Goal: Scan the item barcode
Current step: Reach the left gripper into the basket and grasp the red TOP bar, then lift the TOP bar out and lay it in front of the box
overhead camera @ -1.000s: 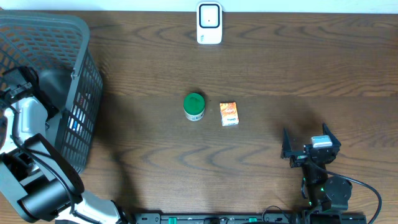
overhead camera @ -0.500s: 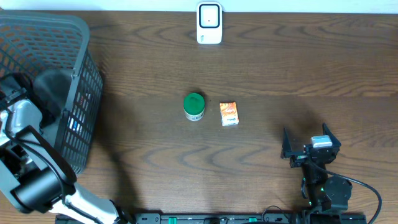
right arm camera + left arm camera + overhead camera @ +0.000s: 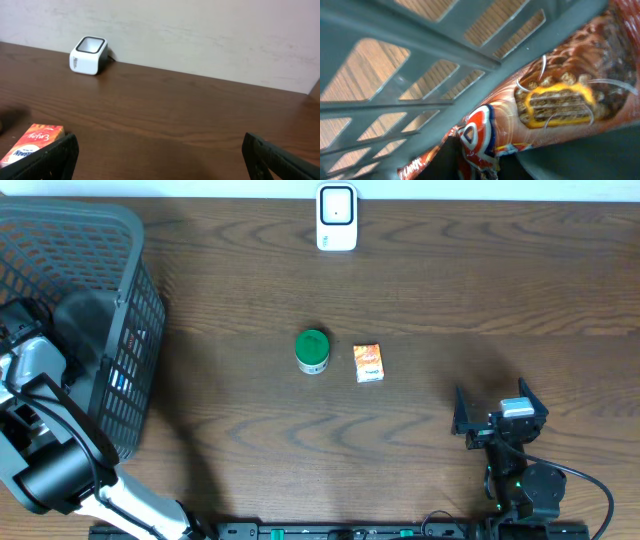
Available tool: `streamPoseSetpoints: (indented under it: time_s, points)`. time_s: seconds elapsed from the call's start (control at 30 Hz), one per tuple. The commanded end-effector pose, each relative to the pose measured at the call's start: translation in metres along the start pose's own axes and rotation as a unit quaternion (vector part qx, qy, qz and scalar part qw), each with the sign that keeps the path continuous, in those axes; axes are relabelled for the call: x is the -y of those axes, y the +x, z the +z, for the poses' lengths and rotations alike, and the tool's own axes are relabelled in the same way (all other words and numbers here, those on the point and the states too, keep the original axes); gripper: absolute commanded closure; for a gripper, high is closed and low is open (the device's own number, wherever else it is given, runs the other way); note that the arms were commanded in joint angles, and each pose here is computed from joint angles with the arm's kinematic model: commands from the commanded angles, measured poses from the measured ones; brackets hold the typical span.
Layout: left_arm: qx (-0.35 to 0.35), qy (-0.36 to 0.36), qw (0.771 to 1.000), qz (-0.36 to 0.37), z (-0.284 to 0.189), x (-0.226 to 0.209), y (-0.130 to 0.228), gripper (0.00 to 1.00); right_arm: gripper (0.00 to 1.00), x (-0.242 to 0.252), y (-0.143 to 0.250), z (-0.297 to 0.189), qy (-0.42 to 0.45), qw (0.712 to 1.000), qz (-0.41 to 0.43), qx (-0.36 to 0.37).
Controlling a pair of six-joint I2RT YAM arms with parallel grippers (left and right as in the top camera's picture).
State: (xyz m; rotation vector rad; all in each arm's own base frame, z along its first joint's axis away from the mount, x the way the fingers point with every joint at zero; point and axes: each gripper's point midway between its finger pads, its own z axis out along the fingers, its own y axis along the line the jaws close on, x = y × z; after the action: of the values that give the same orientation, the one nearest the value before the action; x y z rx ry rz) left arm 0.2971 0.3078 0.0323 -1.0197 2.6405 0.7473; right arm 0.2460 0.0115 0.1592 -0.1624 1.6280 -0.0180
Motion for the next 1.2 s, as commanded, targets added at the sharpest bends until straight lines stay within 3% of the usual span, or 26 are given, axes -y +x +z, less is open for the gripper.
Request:
streamPoseSetpoints:
  time_s: [0.0,0.17,0.33,0.47,0.63,0.73,0.8,0.93,1.0,1.07,1.1,1.17]
  points:
    - [-0.063,0.064,0.996,0.014,0.025,0.034,0.039,0.92,0.01,-0.001,0.000,0.000,-0.002,1.000,0.005,0.000]
    - [-0.035,0.068,0.997,0.002,0.005,0.028,0.023,0.93,0.01,-0.001,0.000,0.000,-0.002,1.000,0.005,0.000]
    - [0.058,0.121,0.990,-0.038,-0.070,0.023,-0.020,0.93,0.01,-0.001,0.000,0.000,-0.002,1.000,0.005,0.000]
    - [0.167,0.230,0.955,-0.085,-0.168,0.024,-0.052,0.93,0.01,-0.001,0.000,0.000,-0.002,1.000,0.005,0.000]
    - [0.320,0.334,0.874,-0.149,-0.311,-0.012,-0.064,0.93,0.01,-0.001,0.000,0.000,-0.002,1.000,0.005,0.000]
    - [0.387,0.440,0.798,-0.142,-0.402,-0.018,-0.041,0.93,0.01,-0.001,0.000,0.000,-0.002,1.000,0.005,0.000]
    - [0.413,0.520,0.743,-0.084,-0.457,-0.008,-0.013,0.93,0.01,-0.001,0.000,0.000,-0.002,1.000,0.005,0.000]
    - [0.384,0.635,0.670,0.029,-0.513,0.028,0.051,0.93,0.01,-0.001,0.000,0.000,-0.002,1.000,0.005,0.000]
    - [0.339,0.672,0.653,0.085,-0.516,0.053,0.082,0.93,0.01,-0.001,0.000,0.000,-0.002,1.000,0.005,0.000]
    - [0.291,0.683,0.653,0.153,-0.503,0.084,0.114,0.93,0.01,-0.001,0.000,0.000,-0.002,1.000,0.005,0.000]
    - [0.271,0.675,0.663,0.176,-0.491,0.097,0.126,0.93,0.01,-0.001,0.000,0.000,-0.002,1.000,0.005,0.000]
    - [0.224,0.639,0.706,0.210,-0.456,0.122,0.144,0.93,0.01,-0.001,0.000,0.000,-0.002,1.000,0.005,0.000]
